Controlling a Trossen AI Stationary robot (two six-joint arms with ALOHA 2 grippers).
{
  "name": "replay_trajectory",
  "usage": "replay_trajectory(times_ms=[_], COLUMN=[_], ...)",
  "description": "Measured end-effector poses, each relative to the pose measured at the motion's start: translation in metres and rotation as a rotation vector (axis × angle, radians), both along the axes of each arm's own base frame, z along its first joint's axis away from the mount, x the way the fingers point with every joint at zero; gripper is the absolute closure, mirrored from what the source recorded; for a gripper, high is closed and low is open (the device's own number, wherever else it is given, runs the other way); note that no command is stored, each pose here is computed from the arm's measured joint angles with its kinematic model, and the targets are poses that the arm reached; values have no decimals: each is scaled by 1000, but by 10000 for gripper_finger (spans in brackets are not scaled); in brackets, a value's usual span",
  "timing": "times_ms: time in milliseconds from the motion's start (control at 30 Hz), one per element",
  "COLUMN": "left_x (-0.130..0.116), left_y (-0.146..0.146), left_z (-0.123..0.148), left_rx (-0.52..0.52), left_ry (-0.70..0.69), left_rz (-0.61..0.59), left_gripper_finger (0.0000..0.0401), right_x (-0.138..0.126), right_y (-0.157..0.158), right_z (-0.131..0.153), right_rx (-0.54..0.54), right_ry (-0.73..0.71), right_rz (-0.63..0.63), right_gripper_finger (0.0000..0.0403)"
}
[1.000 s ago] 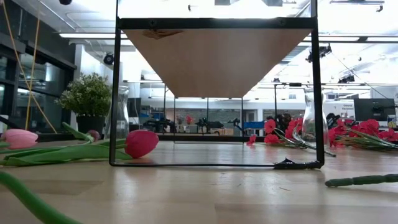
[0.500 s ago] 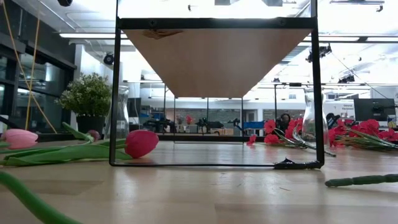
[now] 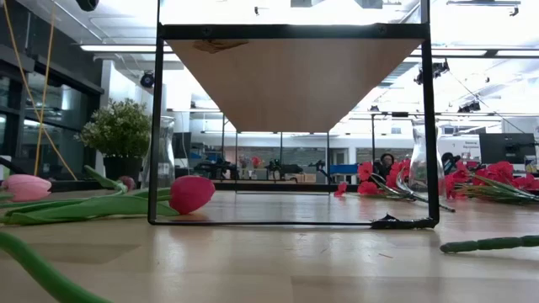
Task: Pick and place flowers into a vace then onto a shelf
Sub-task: Put the left red flowers into the right transparent vase
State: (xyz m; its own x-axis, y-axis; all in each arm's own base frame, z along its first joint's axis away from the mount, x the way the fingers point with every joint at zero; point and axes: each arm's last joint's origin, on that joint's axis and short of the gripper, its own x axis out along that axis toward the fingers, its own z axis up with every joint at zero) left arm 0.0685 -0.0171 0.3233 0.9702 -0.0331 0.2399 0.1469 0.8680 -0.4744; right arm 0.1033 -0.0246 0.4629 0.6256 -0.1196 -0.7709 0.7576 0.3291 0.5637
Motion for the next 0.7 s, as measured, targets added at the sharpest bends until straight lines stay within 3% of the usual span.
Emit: replay_trajectory(times_ms=[267, 700], left_x=[1, 2], left_y=[1, 4], left_z=[-3, -9], left_rx=[6, 3], left_ry=[36, 95], left_rz=[34, 155], left_gripper_finger=[75, 75], right_x=[6, 51], right_y=[16, 48], right_z=[-61, -162], right_rx=[181, 277], right_ry=[174, 185], right_rz=[-60, -99], right_gripper_finger=[65, 64])
